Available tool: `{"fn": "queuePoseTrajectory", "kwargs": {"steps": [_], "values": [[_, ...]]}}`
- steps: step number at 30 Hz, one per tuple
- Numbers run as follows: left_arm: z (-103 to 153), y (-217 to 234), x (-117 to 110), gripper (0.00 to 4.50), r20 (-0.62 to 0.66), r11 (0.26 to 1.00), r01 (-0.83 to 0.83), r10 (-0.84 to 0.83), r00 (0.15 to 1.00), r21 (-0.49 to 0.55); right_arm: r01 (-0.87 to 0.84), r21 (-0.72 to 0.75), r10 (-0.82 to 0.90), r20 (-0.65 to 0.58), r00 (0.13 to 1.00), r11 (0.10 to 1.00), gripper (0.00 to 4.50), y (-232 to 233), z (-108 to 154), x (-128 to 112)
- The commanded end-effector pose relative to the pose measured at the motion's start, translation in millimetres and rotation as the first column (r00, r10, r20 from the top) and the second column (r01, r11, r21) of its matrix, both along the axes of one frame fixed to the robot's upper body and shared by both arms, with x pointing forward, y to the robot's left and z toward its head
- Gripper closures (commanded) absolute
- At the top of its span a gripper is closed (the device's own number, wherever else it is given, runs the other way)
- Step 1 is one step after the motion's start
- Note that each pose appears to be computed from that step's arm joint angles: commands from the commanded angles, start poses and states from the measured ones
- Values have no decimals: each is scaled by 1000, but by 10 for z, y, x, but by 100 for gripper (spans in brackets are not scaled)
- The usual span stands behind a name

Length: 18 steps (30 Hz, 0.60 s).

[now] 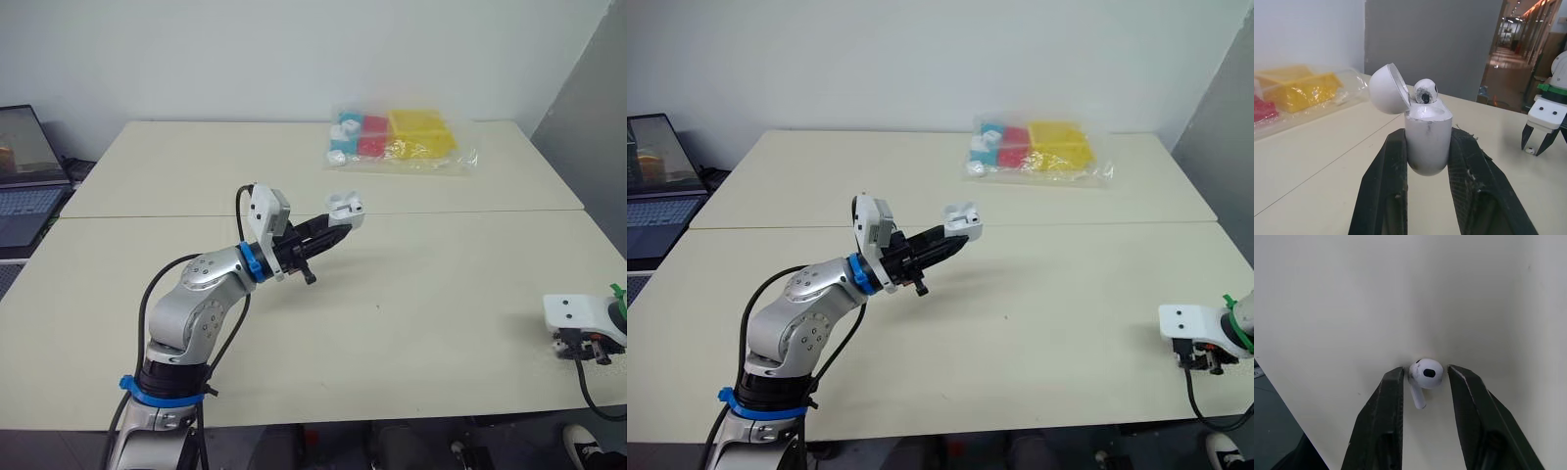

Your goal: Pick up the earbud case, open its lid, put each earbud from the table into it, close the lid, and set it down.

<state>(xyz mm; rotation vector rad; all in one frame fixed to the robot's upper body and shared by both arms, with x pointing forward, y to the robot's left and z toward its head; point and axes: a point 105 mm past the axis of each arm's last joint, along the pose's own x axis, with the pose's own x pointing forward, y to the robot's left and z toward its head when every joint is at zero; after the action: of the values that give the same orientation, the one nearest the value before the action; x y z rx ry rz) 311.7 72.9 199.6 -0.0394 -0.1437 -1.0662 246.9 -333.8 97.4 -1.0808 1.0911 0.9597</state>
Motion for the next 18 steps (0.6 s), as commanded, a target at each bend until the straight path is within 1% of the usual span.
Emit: {"fn": "queuePoseTrajectory", "kwargs": {"steps": [1, 18], "values": [[131, -25, -70, 375, 52, 1000, 19, -18, 999, -18, -6, -2, 6, 11, 1000, 1000, 287, 25, 26, 8], [137, -16, -56, 375, 56, 1000, 17, -16, 998, -13, 1, 12, -1, -3, 1000, 1000, 287, 65, -1, -28]]}}
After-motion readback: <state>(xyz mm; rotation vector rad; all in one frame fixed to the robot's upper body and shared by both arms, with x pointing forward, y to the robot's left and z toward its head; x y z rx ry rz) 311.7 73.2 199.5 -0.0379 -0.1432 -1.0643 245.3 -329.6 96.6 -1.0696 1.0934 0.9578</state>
